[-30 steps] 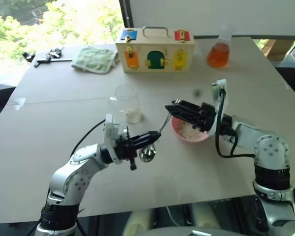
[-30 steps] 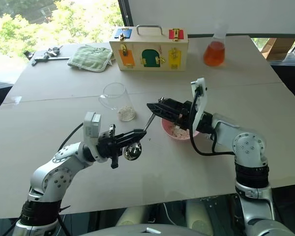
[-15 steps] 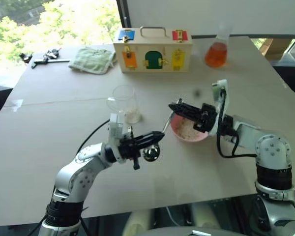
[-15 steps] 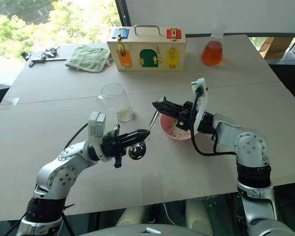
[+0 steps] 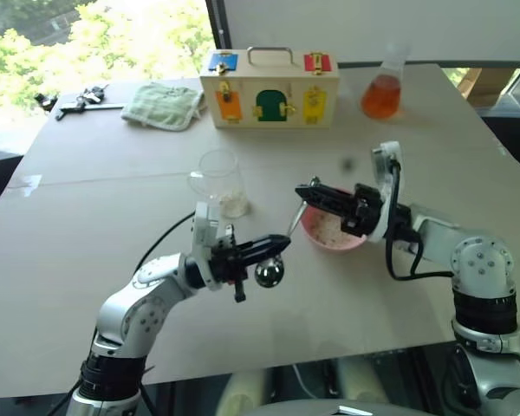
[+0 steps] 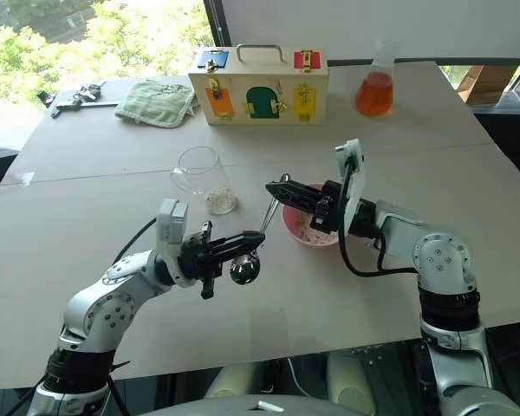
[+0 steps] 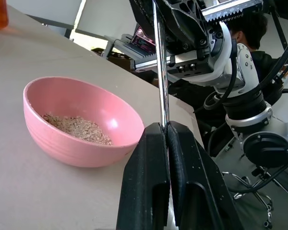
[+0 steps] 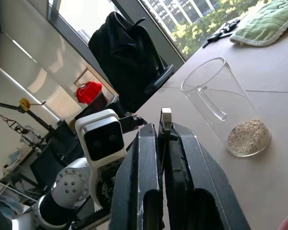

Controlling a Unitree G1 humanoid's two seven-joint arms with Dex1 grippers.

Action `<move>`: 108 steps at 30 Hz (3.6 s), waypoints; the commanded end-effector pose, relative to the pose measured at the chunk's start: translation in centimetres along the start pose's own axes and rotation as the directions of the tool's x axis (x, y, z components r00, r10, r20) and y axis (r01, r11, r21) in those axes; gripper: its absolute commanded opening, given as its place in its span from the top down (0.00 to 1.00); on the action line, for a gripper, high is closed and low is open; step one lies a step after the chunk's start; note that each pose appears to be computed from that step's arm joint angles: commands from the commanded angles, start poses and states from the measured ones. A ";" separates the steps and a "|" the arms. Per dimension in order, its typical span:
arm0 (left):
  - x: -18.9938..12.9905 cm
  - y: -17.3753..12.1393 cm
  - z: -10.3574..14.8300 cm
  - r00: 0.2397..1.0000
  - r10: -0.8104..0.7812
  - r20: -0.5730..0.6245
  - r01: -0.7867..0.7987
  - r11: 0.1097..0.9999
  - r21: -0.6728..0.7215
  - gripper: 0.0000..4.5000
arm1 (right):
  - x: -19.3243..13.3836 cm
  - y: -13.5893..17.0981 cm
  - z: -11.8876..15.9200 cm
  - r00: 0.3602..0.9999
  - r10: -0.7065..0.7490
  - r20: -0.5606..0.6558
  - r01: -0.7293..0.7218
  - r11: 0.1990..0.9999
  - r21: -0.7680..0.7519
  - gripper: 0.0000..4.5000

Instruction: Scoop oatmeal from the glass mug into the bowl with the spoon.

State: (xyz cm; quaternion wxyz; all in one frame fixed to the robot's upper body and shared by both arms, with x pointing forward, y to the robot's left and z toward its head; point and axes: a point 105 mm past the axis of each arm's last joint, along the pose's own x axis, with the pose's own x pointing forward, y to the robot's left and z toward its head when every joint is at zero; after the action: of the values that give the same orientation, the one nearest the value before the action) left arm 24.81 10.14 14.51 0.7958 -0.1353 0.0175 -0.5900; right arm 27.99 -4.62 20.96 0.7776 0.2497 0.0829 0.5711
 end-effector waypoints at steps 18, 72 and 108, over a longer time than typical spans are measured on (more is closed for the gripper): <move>-4.1 1.2 6.6 0.917 0.341 0.205 -0.392 0.865 0.313 0.01 | -1.9 -2.5 4.7 0.973 -0.204 0.107 0.208 0.978 -0.030 1.00; -8.3 16.2 6.1 0.627 0.721 0.295 -0.760 0.481 0.437 0.37 | -2.2 -1.1 10.2 0.903 -0.264 0.340 0.316 0.943 -0.108 1.00; 2.3 13.3 10.5 0.760 0.647 0.052 -0.564 0.618 0.548 0.99 | 5.2 -0.2 7.3 0.983 -0.153 0.099 0.173 0.617 -0.767 1.00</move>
State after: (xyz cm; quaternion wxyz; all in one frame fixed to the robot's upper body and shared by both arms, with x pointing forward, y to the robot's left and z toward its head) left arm 40.33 13.89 19.13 0.9529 0.1371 -0.0052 -0.2706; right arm 33.15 -1.98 27.49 0.8635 -0.0920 -0.1323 0.4780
